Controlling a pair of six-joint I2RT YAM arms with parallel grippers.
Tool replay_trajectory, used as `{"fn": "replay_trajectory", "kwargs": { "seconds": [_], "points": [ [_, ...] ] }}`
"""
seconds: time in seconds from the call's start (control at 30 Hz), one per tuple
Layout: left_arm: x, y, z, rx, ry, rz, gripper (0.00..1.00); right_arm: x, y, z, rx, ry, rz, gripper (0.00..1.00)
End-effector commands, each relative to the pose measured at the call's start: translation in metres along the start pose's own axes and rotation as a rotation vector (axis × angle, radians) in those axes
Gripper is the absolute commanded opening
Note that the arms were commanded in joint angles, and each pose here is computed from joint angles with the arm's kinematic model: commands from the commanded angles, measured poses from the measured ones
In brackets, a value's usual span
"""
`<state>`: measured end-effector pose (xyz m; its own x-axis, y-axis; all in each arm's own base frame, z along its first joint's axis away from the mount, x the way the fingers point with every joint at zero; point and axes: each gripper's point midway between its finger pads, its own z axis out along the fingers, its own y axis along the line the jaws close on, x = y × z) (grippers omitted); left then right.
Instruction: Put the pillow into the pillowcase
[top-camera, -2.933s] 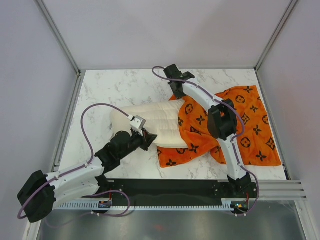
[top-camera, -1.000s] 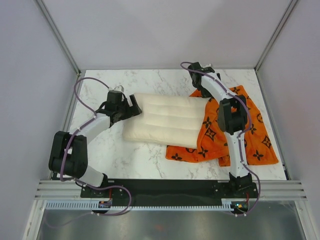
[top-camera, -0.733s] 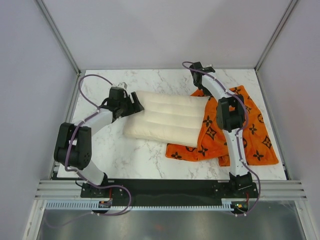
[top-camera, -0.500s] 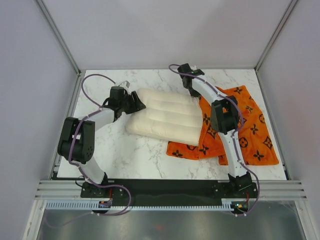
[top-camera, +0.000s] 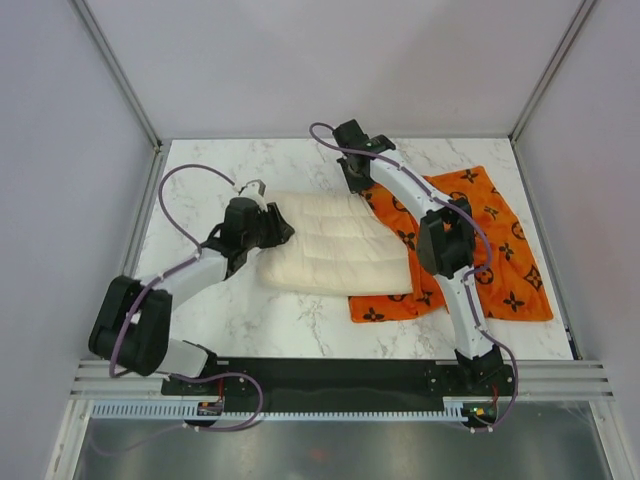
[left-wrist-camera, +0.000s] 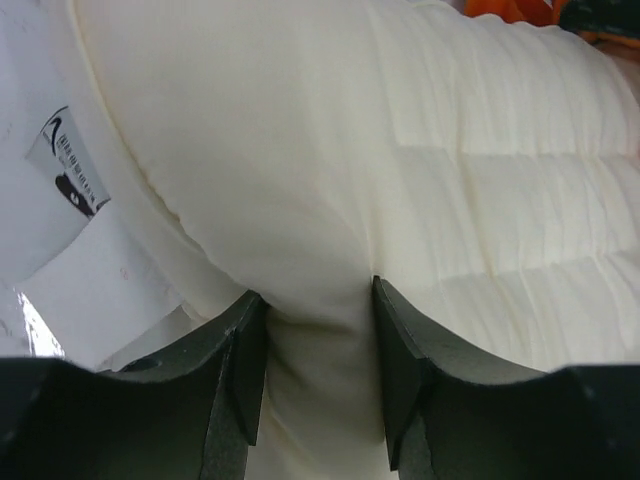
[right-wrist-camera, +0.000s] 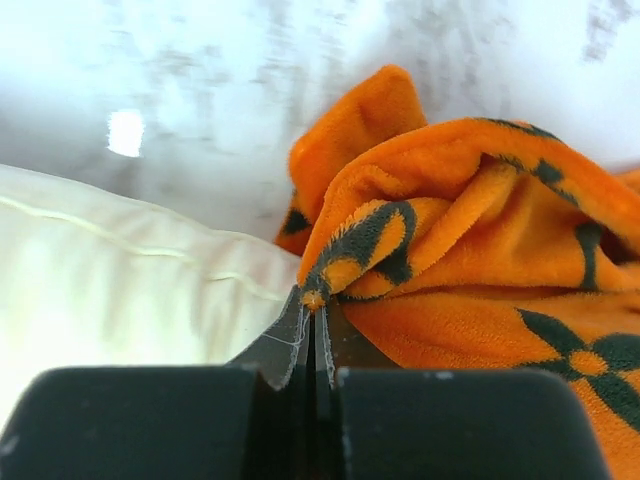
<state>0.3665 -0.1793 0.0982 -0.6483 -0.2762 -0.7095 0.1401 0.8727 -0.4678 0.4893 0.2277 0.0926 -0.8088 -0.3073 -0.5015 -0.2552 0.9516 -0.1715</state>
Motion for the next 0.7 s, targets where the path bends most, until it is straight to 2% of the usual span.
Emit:
{"fn": "replay_trajectory", "kwargs": {
  "seconds": [0.0,0.23,0.33,0.37,0.4,0.43,0.5,0.53,0.6,0.63,0.67],
  "points": [
    [-0.003,-0.064,-0.031,0.147,-0.108,-0.008,0.50,-0.055,0.109,-0.100,-0.416,-0.217,0.029,0.00],
    [-0.020,-0.092,-0.059,0.208,-0.194,0.002,0.49,-0.064,0.152,-0.151,-0.574,-0.274,0.010,0.00],
    [-0.025,-0.099,-0.066,0.213,-0.221,0.023,0.48,-0.067,0.146,-0.151,-0.538,-0.291,0.004,0.00],
    [-0.024,-0.101,-0.067,0.213,-0.220,0.029,0.48,-0.069,0.132,-0.142,-0.459,-0.298,0.020,0.02],
    [-0.024,-0.099,-0.069,0.206,-0.224,0.029,0.48,-0.069,0.124,-0.137,-0.419,-0.300,0.024,0.08],
    [-0.022,-0.095,-0.069,0.187,-0.221,0.030,0.49,-0.070,0.108,-0.128,-0.367,-0.293,0.042,0.28],
    [-0.019,-0.087,-0.072,0.160,-0.224,0.034,0.49,-0.069,0.076,-0.118,-0.235,-0.289,0.061,0.53],
    [-0.018,-0.080,-0.072,0.126,-0.228,0.033,0.50,-0.061,0.060,-0.107,-0.176,-0.263,0.064,0.56],
    [-0.018,-0.067,-0.075,0.073,-0.243,0.031,0.51,-0.058,0.029,-0.114,-0.063,-0.279,0.064,0.64],
    [-0.015,-0.061,-0.075,0.048,-0.234,0.034,0.51,-0.045,0.024,-0.108,-0.028,-0.249,0.047,0.66],
    [-0.015,-0.058,-0.076,0.032,-0.238,0.042,0.51,-0.047,0.014,-0.122,-0.007,-0.279,0.053,0.67]
  ]
}}
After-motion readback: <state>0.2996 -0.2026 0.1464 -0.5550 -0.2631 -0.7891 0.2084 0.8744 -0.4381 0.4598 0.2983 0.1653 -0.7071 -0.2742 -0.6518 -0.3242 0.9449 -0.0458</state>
